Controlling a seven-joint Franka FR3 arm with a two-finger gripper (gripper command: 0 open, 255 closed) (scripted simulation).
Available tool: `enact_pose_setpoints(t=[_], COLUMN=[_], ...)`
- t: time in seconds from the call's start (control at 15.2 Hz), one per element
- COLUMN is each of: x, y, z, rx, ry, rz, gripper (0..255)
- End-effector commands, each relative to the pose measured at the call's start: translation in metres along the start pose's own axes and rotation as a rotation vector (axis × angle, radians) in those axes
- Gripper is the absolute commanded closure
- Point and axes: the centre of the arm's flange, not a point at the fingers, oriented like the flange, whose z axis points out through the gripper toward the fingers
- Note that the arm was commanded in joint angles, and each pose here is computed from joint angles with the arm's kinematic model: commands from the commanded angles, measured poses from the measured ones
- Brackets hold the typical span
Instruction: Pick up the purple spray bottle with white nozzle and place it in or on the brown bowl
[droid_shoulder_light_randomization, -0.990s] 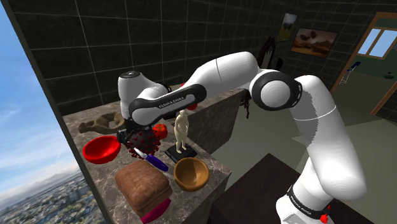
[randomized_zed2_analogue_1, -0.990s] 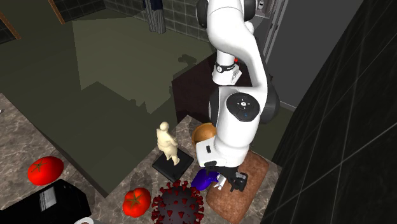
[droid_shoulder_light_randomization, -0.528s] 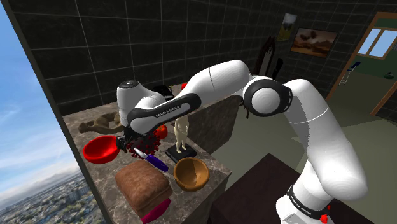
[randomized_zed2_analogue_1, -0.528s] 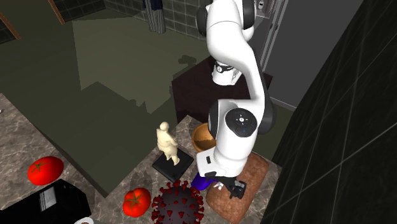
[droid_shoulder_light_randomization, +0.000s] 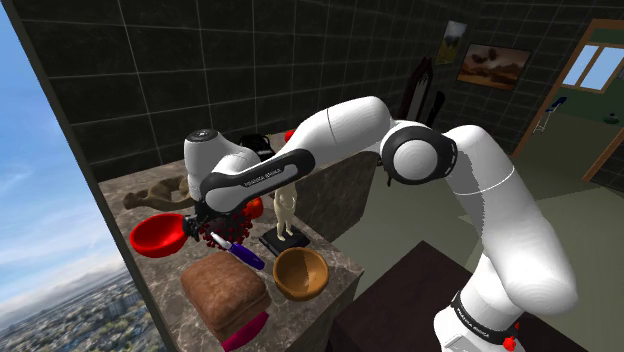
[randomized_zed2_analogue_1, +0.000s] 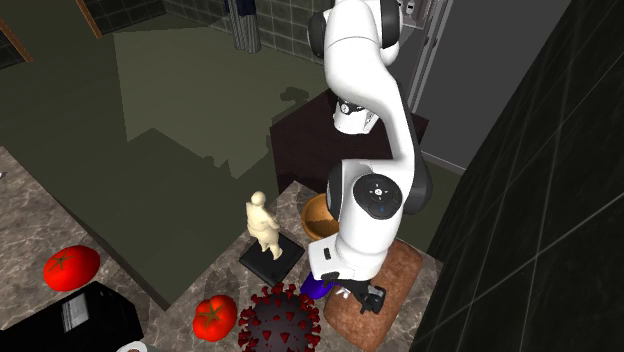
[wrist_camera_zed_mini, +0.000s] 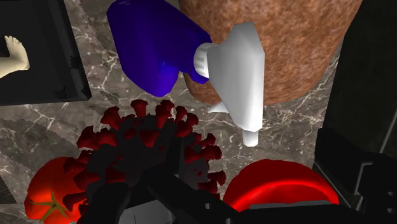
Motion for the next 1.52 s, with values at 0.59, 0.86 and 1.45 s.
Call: enact_pose_setpoints(t=[0.59, 0.86, 1.45], x=[0.0, 0.002, 0.007], y=[0.0, 0.0, 0.0], z=[0.0, -0.021, -0.068], rx=[0.0, 0.0, 0.0], ry=[0.0, 0.0, 0.0], rz=[0.0, 0.0, 0.0], gripper=[255, 255, 255])
